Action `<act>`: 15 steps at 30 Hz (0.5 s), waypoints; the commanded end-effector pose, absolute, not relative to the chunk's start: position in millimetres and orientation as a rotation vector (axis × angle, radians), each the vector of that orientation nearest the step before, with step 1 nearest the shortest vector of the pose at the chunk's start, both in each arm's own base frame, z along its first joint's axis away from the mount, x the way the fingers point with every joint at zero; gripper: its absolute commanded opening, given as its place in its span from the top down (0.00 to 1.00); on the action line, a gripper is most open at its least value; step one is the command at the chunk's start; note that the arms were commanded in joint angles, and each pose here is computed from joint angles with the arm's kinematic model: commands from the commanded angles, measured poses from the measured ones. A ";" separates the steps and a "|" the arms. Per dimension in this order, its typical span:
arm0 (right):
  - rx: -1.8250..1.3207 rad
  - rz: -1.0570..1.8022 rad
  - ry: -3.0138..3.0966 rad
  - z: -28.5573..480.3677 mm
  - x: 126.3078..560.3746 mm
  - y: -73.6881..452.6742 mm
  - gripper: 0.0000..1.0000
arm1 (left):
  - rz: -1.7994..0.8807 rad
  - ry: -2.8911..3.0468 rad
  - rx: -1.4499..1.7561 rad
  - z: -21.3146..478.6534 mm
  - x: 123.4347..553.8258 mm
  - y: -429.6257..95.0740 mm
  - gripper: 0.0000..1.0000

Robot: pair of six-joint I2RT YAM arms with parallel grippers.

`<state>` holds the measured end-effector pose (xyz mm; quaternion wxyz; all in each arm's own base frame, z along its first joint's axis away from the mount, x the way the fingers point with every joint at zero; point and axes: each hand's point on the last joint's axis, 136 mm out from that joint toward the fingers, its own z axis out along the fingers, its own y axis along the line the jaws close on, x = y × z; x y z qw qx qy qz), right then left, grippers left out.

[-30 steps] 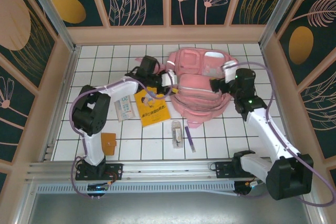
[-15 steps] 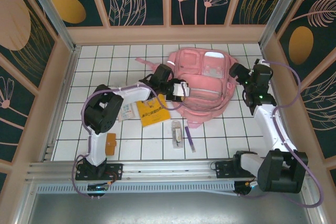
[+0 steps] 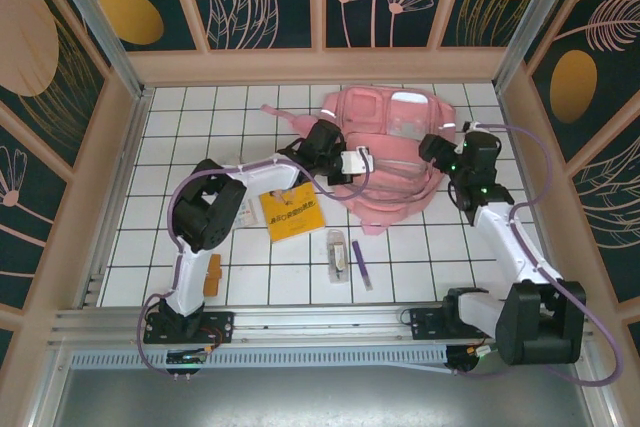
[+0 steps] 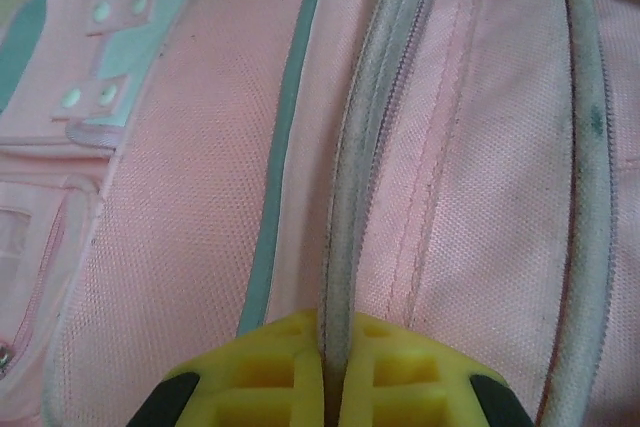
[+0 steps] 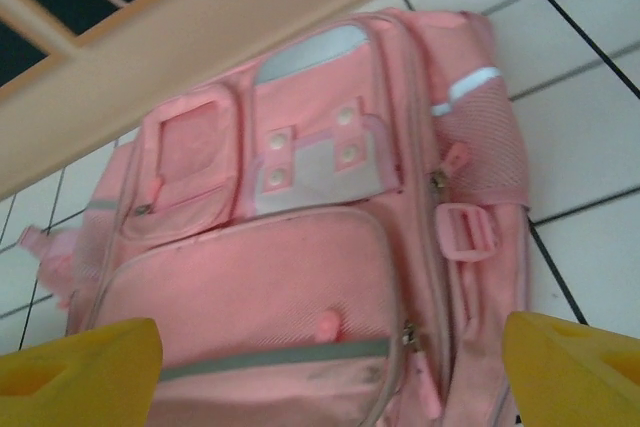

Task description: Pack the student bag

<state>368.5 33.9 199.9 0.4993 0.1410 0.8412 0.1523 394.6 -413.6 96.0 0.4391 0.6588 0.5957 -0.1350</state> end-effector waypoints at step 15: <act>-0.822 0.537 1.698 218.2 269.0 183.2 0.13 | -0.504 1.307 1.130 326.8 480.4 -422.0 1.00</act>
